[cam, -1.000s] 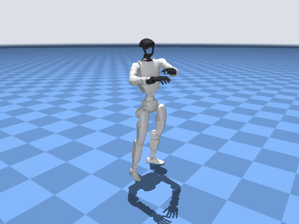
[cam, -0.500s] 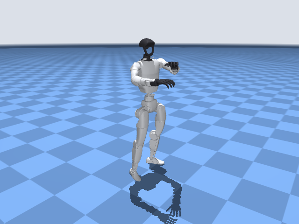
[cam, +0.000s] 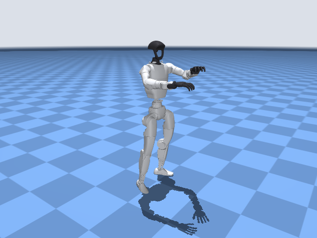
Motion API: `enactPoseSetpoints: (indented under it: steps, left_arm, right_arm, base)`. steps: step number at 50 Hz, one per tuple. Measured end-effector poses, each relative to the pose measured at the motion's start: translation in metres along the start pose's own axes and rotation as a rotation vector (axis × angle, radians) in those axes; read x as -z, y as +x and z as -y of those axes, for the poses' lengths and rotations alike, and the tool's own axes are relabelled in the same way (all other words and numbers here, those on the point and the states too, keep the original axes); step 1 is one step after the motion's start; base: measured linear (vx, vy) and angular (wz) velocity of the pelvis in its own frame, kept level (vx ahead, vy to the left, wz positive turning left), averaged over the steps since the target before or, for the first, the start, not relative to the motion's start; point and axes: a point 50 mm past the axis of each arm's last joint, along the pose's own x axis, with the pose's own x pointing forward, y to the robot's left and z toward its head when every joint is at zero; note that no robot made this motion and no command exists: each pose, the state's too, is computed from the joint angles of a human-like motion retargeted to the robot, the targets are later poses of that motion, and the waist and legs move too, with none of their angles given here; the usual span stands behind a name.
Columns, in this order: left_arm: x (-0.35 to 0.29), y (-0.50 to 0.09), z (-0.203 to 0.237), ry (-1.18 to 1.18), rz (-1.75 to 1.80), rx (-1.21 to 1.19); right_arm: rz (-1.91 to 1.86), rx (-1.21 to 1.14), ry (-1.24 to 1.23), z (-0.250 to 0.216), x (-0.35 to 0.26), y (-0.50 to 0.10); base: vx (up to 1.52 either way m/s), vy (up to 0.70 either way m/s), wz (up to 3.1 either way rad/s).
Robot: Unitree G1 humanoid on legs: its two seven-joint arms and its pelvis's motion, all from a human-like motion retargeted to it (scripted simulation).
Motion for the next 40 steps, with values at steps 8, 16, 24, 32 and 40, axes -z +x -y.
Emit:
enactPoseSetpoints:
  steps: [8,16,24,32,40]
  left_arm:
    - [0.022,-0.029,0.056,-0.039,-0.103,0.226]
    - [0.03,-0.042,0.071,-0.042,-0.137,0.29]
    - [0.042,-0.029,0.01,0.043,-0.131,0.055]
    - [0.064,-0.047,0.018,0.062,-0.21,0.107]
    - [0.074,-0.073,0.056,-0.01,-0.279,0.275]
  right_arm:
    - [0.101,0.278,0.035,0.062,-0.025,0.009]
    - [0.152,0.314,0.045,0.067,-0.037,0.008]
    - [0.065,0.019,0.06,-0.008,-0.027,0.006]
    - [0.156,0.196,0.092,0.026,-0.05,0.013]
    - [0.272,0.341,0.113,0.073,-0.075,0.014]
  base:
    - [0.0,0.0,0.0]
    - [0.0,0.0,0.0]
    - [0.0,0.0,0.0]
    - [0.0,0.0,0.0]
    - [0.0,0.0,0.0]
